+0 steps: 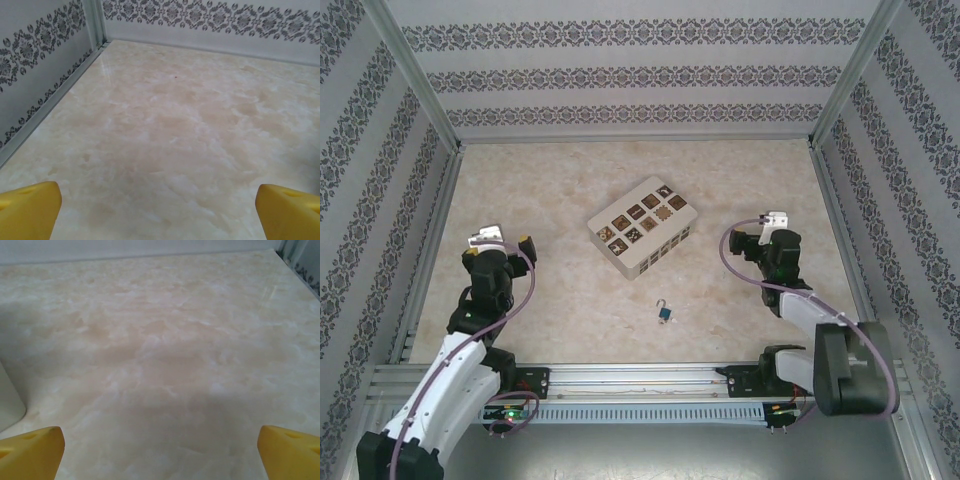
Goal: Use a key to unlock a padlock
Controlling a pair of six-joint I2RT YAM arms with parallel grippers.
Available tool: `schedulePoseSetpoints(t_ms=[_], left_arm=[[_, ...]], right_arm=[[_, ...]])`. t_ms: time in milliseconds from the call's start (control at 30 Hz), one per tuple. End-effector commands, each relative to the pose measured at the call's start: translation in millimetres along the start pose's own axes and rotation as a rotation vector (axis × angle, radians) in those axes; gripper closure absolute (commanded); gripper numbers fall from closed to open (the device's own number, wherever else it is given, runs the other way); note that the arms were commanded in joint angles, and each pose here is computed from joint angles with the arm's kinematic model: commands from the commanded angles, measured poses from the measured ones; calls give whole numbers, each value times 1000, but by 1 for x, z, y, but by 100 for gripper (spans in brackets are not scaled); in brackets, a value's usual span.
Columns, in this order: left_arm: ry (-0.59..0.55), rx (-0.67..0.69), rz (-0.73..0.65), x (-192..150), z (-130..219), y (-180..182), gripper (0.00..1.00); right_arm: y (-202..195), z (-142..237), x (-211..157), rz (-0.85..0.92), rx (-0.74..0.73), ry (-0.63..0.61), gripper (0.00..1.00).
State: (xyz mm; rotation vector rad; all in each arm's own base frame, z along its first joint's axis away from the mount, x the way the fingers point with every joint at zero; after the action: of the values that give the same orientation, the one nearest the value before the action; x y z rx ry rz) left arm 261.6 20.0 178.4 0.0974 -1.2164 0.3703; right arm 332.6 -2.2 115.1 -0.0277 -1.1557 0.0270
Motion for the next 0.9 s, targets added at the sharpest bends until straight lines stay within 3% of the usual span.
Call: schedulePoseSetpoints(t_ms=[0, 400, 533, 867], left_arm=[[-15, 5, -4, 1, -8, 4, 1], [4, 62, 44, -14, -37, 19, 1], [3, 70, 49, -17, -46, 23, 1], [-85, -35, 29, -17, -80, 4, 1]], right_arm=[[2, -5, 32, 31, 31, -171, 2], [7, -34, 13, 10, 83, -189, 2], [5, -44, 16, 19, 68, -122, 2], [6, -44, 16, 20, 64, -128, 2]])
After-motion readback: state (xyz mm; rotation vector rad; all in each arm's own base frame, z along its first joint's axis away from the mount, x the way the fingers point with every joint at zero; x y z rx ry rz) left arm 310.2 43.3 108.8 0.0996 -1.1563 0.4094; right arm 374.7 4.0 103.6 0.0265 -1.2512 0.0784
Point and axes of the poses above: each hand's point on the last joint's axis, 136 mm out from that joint toward the fingers, its own z axis back along the fingers, its own y axis along the line the jaws close on, x = y × z, the point moved 2 cm from there along z, back along the fingers, and after that the axes turned 6 degrees about z, right-handed, at the moved point
